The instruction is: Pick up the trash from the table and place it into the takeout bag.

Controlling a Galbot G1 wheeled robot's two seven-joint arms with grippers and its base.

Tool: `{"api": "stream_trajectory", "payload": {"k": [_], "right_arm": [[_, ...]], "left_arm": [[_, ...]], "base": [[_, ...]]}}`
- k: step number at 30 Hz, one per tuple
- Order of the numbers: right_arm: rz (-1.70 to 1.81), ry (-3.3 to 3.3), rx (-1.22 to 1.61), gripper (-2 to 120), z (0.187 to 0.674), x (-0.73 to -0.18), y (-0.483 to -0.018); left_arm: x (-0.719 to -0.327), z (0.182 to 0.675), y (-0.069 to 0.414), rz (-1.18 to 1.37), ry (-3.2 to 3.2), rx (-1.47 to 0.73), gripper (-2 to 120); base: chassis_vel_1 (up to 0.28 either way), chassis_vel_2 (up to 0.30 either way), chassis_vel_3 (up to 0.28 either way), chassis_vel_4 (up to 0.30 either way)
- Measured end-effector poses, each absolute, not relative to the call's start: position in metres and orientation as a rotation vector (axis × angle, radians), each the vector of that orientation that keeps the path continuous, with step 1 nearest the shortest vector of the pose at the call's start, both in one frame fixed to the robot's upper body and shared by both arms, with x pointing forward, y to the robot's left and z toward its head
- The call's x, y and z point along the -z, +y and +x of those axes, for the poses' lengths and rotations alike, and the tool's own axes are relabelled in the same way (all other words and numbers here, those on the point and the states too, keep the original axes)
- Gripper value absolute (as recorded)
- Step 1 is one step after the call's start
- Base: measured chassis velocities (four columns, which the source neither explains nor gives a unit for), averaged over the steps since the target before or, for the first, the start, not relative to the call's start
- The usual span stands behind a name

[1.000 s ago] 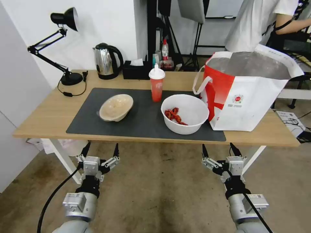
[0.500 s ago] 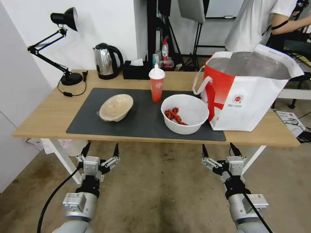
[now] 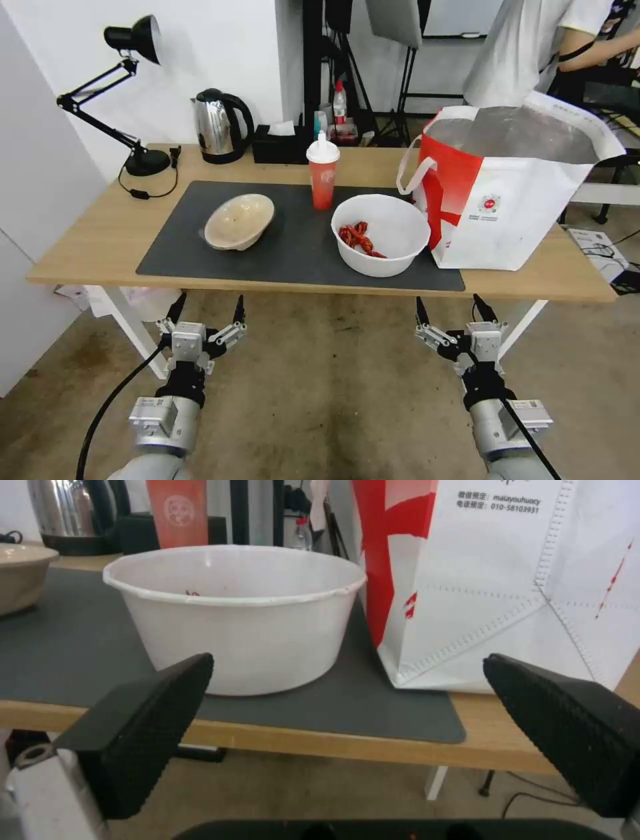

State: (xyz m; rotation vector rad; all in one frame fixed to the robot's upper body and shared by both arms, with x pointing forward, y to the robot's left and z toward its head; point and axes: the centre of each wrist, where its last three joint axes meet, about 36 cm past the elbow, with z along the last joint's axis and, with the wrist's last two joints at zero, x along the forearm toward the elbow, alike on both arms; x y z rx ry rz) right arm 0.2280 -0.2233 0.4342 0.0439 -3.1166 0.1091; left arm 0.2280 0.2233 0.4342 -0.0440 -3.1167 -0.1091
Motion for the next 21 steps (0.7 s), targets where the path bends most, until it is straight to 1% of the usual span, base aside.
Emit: {"api": "stream_trajectory", "payload": {"k": [18, 21], "right_arm": [[0.044, -3.117, -0.109, 100, 0.228, -0.434, -0.223], [0.044, -3.117, -0.110, 100, 0.228, -0.434, -0.223]], "left_arm": [[-0.434, 0.228, 0.223, -0.044, -3.118, 0.109, 100], [-0.422, 0.230, 0.226, -0.032, -3.153, 0.116, 100]], "base": [[0.000, 0.000, 0.000, 0.000], [0.000, 0.000, 0.000, 0.000]]}}
